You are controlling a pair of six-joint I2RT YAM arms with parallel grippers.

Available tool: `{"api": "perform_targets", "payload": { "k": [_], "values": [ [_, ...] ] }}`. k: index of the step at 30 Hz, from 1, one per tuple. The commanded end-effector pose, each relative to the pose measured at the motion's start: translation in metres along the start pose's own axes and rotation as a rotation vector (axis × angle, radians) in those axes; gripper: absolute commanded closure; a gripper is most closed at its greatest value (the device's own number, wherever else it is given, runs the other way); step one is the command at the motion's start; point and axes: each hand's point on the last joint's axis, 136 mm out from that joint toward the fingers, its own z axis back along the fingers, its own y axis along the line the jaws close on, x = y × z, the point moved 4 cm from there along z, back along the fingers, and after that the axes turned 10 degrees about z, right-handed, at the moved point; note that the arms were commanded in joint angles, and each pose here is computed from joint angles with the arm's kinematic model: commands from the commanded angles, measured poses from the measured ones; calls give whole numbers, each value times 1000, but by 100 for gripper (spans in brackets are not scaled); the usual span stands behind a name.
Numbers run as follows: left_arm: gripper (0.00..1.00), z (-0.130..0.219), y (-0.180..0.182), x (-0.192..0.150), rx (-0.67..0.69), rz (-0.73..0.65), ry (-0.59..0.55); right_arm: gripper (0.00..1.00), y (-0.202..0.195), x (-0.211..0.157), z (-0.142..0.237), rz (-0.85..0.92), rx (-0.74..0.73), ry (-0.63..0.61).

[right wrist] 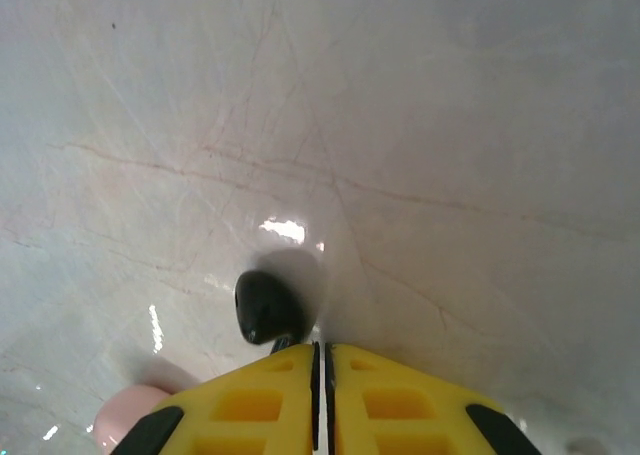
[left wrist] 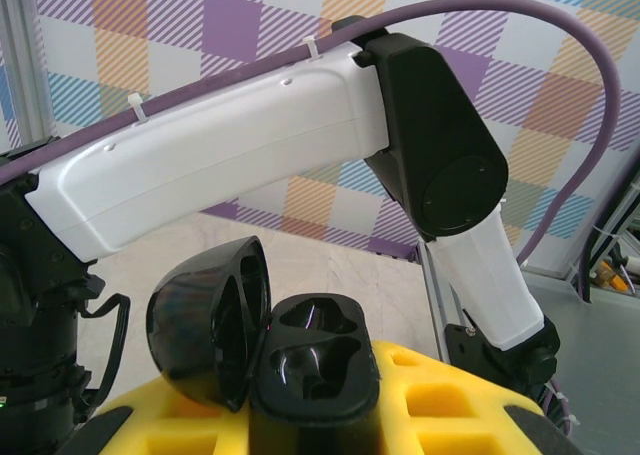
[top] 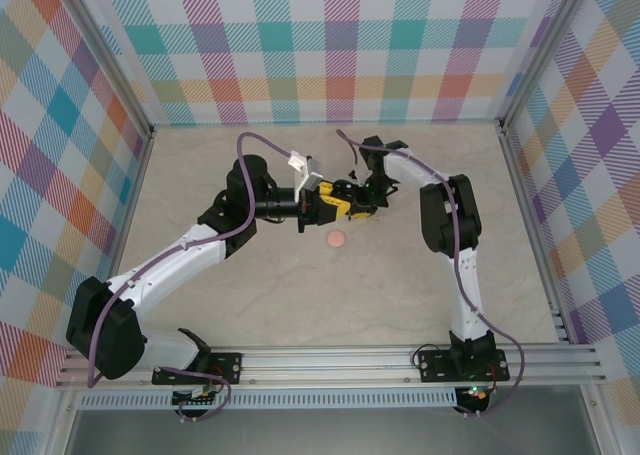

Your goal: Insert wireless bluetooth earbuds into charging case

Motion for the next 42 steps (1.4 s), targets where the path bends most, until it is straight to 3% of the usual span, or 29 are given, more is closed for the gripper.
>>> {"api": "perform_targets", "payload": {
  "k": [1, 7, 11, 15, 31, 42],
  "values": [
    [95, 2, -8, 7, -8, -11, -11, 83, 12, -1, 29, 16, -22, -44],
    [95, 2, -8, 7, -8, -11, -9, 75, 22, 5, 36, 0, 10, -69],
    [95, 2, -8, 7, -8, -13, -11, 63, 21, 9, 29, -69, -14, -61],
    [95, 3, -8, 6, -6, -13, -10, 58, 21, 12, 19, -129, -56, -56],
    [95, 3, -8, 6, -5, -14, -9, 62, 18, 17, -9, -200, -225, -20],
    [95, 3, -7, 5, -4, -13, -7, 64, 15, 17, -20, -196, -264, 13]
  ]
}}
